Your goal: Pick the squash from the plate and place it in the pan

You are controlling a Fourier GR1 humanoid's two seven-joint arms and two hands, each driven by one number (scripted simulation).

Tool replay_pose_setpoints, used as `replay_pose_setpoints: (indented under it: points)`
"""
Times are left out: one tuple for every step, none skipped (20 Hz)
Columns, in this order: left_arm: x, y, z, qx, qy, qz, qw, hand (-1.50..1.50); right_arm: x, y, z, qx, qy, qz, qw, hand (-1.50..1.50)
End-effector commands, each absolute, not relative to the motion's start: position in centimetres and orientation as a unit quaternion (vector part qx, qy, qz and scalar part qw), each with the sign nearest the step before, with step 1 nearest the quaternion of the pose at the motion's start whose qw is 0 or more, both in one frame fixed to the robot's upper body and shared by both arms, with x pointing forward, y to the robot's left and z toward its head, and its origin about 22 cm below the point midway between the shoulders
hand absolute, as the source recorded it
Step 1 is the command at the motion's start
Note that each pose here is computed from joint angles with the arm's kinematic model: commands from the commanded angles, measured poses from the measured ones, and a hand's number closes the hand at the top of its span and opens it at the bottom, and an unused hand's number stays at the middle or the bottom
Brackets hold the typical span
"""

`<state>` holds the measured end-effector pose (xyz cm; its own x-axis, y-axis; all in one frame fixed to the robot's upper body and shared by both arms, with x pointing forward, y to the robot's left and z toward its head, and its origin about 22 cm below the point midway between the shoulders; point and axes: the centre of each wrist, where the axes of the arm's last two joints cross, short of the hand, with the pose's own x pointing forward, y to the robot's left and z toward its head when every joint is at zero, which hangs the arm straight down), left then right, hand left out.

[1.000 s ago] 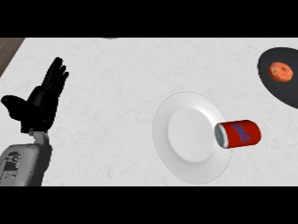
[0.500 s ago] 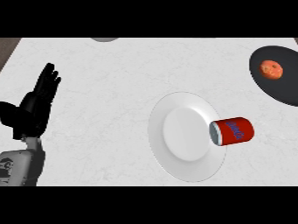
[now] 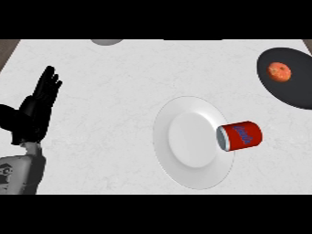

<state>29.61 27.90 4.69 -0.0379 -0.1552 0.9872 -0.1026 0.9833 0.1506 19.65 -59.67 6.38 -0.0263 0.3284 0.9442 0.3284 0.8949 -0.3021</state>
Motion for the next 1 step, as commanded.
replay_pose_setpoints:
  points:
    - [29.22,27.81,5.48,0.096,-0.723,-0.024,0.684,0.00,20.21,-59.38,6.89,-0.182,-0.742,0.042,0.644,-1.50]
